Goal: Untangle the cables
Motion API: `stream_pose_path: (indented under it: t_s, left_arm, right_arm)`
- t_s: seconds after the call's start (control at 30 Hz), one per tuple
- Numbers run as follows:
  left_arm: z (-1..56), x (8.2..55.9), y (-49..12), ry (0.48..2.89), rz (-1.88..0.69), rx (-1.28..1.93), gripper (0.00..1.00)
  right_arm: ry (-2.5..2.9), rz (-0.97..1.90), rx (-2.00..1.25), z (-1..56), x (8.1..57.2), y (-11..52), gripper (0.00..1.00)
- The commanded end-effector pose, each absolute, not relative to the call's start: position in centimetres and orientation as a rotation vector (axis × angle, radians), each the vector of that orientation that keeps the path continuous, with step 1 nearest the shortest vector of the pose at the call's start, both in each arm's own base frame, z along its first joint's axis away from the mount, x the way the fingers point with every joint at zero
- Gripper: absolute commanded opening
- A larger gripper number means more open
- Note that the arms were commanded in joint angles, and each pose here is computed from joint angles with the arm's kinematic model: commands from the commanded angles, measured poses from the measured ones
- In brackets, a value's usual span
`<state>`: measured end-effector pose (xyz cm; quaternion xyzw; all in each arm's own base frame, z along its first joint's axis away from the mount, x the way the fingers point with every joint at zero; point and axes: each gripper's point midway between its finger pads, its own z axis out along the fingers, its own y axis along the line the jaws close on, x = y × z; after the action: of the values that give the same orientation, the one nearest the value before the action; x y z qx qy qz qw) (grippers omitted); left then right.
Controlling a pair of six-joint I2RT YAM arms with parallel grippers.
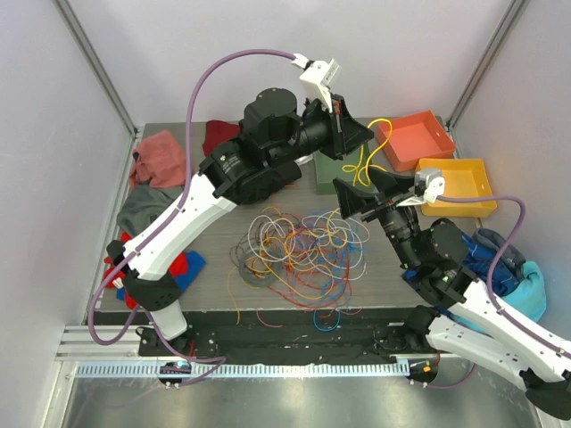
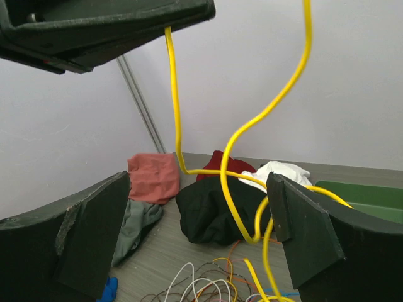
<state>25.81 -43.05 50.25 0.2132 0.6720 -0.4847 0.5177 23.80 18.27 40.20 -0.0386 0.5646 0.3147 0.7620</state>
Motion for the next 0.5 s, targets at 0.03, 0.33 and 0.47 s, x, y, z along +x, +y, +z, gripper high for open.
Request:
stream_pose_path:
  t_s: [0.03, 0.33, 0.47]
  left_arm:
    - [51.9, 23.7, -42.7, 1.568, -1.217, 0.537, 0.0]
    - [51.2, 24.5, -40.8, 1.564, -1.108, 0.49, 0.0]
    - [50.8, 25.4, -40.1, 1.567, -1.048, 0.45, 0.0]
  right_arm:
    - [1.082, 0.716, -0.03, 44.8, 23.8, 18.0, 0.99]
    - [1.159, 0.679, 0.073, 43.5, 25.0, 17.0, 0.47]
    - [1.215, 0.655, 0.098, 42.4, 25.0, 16.2, 0.43]
